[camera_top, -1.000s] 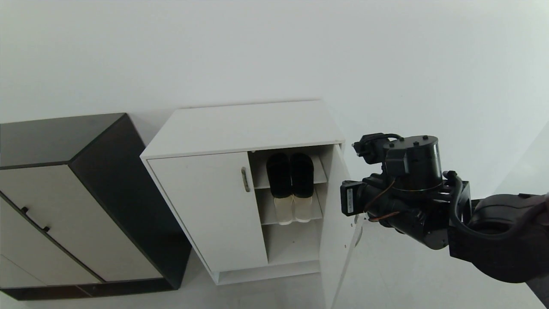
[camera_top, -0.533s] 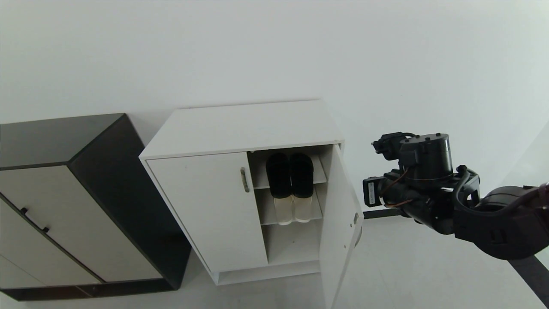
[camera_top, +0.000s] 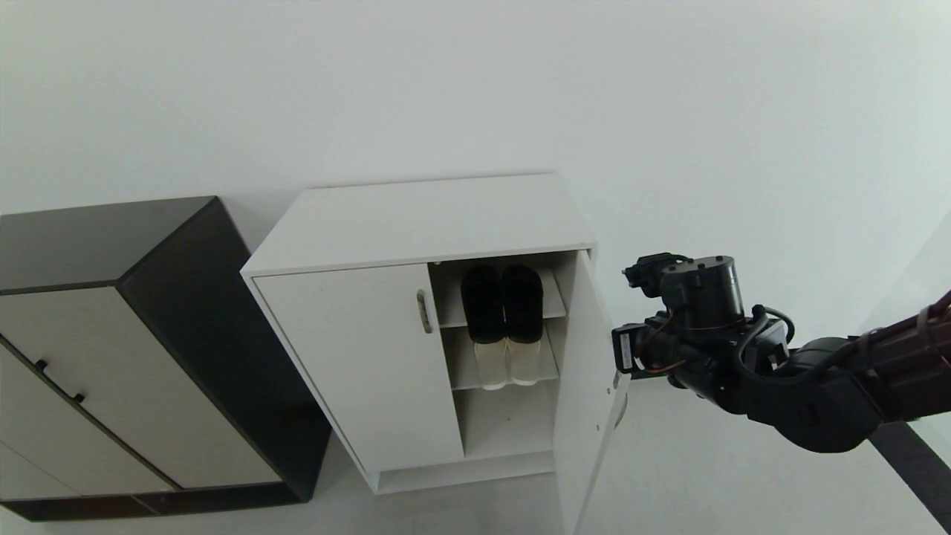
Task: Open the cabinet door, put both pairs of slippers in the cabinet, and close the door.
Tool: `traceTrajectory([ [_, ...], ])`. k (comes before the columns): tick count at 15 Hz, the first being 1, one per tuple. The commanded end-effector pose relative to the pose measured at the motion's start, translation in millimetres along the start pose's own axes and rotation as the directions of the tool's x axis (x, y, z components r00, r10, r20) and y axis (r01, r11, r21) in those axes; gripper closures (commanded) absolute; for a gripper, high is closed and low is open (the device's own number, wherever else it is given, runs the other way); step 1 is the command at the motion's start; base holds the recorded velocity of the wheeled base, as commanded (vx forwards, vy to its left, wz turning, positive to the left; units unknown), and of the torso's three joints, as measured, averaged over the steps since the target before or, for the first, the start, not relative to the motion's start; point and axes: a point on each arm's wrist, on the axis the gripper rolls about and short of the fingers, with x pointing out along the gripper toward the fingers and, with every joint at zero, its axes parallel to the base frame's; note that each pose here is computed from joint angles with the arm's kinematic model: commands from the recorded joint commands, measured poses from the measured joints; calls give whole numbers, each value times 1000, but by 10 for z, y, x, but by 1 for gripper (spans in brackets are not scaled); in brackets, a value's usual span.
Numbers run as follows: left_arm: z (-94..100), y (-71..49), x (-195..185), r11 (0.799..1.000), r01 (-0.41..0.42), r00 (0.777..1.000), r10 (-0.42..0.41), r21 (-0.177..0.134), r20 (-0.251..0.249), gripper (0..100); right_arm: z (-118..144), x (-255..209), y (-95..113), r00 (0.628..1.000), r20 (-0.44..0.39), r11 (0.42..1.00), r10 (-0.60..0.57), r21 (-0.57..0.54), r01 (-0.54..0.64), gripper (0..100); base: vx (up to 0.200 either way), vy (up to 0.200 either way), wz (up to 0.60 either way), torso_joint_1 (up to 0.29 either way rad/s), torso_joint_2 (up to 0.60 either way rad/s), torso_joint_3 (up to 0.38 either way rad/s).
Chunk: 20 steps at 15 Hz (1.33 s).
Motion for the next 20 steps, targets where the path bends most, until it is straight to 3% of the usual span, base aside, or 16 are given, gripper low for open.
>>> traceTrajectory([
  [1,0,0,0,1000,0,1000,0,0,0,100,-67,31,82,999,-16,999,33,-8,-33,100,0,0,0,0,0,0],
  [3,0,0,0,1000,0,1000,0,0,0,100,-51,-79,297,990,32,990,140,31,-141,100,0,0,0,0,0,0],
  [5,0,0,0,1000,0,1000,0,0,0,100,-88,-135,373,974,64,975,216,36,-219,100,0,0,0,0,0,0],
  [13,0,0,0,1000,0,1000,0,-1,0,100,-148,-169,403,964,73,966,257,22,-259,100,0,0,0,0,0,0],
  [18,0,0,0,1000,0,1000,0,-1,0,100,-185,-192,436,958,74,960,278,21,-280,100,0,0,360,0,3,0],
  [20,0,0,0,1000,0,1000,0,-1,0,100,-258,-221,430,936,77,938,344,16,-346,100,0,0,0,0,0,0],
])
